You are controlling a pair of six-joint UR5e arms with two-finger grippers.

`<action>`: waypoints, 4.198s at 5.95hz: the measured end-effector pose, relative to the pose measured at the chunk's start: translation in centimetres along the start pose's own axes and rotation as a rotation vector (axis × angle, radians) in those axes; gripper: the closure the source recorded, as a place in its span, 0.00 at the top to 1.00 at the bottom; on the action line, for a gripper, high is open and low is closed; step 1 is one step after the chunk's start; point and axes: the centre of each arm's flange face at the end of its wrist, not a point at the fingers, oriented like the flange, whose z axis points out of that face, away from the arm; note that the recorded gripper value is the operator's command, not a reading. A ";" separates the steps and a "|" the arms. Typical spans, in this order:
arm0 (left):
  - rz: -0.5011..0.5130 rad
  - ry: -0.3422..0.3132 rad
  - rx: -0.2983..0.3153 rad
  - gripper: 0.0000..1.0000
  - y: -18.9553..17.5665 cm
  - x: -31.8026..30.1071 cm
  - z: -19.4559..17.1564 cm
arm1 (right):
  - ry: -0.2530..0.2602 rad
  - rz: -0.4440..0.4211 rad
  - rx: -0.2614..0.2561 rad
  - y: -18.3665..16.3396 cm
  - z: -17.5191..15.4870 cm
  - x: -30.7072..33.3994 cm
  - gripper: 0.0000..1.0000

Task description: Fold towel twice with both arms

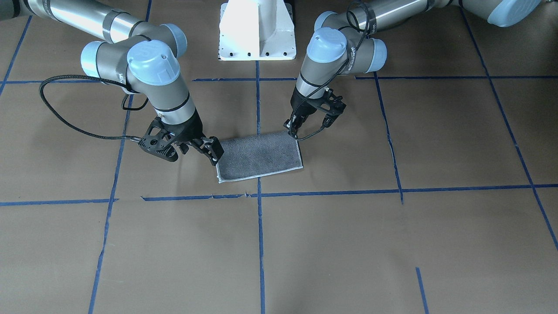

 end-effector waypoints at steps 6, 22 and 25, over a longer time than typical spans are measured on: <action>0.192 0.100 -0.012 0.04 5.0 6.1 -5.5 | -0.040 -0.009 -0.020 -7.9 -6.9 6.1 1.00; 0.880 0.217 -0.009 1.00 -15.2 1.0 -11.5 | 0.046 -0.390 -0.060 -21.6 -12.6 31.6 1.00; 1.096 0.040 0.077 1.00 -34.4 -7.4 -17.9 | 0.074 -0.494 -0.089 -26.1 -13.7 41.9 1.00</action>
